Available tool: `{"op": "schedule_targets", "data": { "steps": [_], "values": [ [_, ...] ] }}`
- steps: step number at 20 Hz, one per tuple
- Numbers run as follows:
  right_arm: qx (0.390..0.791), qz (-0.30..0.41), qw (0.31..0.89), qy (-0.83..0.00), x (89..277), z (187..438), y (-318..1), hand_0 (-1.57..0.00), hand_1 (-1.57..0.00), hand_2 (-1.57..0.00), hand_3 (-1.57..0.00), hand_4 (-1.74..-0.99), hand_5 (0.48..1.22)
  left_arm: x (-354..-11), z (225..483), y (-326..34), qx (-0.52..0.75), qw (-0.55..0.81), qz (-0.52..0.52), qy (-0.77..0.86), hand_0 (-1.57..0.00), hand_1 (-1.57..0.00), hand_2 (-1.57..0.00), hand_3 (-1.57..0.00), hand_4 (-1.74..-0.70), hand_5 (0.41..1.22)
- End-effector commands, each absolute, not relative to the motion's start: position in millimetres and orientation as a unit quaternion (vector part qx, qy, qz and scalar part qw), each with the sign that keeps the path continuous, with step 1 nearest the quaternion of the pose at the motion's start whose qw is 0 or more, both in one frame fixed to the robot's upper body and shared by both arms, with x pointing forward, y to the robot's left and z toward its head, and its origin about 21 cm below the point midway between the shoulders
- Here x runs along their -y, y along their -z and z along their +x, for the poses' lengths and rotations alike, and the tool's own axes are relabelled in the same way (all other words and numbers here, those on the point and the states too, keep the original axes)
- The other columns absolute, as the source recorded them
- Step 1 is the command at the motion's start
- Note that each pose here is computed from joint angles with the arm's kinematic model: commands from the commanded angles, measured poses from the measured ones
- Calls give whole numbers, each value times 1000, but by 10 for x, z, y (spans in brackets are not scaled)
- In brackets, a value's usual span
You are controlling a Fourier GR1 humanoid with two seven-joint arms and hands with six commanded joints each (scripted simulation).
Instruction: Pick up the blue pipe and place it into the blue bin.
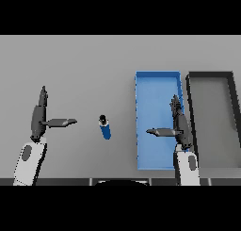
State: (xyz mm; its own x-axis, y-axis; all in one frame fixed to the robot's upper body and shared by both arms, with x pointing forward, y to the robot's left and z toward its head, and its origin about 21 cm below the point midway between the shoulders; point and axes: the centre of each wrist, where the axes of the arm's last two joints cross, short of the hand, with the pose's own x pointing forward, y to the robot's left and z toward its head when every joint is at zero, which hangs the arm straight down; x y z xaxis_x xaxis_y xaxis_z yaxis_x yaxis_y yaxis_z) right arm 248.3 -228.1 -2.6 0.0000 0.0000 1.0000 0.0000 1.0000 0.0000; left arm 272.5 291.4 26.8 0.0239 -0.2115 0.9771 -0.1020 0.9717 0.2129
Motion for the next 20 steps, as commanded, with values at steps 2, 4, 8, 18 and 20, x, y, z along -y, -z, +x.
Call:
{"op": "schedule_targets", "data": {
  "steps": [2,4,8,18,20],
  "values": [
    [706,0,708,0,2280,2499,22,1,1,1,1,-1205,629,-2913,2740,-272,699,705,112,38,1,1,1,1,-966,593],
    [706,0,709,0,2279,2521,19,1,1,1,1,-1205,629,-2912,2762,-275,699,705,112,39,1,1,1,1,-966,593],
    [746,-57,656,-99,2469,2379,-38,1,1,1,1,-1201,628,-3177,2654,-243,702,691,86,148,1,1,1,1,-963,592],
    [743,-75,648,-150,2449,2309,-147,1,1,1,1,-1180,617,-3282,2504,-313,688,675,-4,267,1,1,1,1,-1007,561],
    [740,-78,651,-150,2433,2324,-118,1,1,1,1,-1176,615,-3159,2420,-306,677,673,-37,296,1,1,1,1,-1048,535]
  ]
}}
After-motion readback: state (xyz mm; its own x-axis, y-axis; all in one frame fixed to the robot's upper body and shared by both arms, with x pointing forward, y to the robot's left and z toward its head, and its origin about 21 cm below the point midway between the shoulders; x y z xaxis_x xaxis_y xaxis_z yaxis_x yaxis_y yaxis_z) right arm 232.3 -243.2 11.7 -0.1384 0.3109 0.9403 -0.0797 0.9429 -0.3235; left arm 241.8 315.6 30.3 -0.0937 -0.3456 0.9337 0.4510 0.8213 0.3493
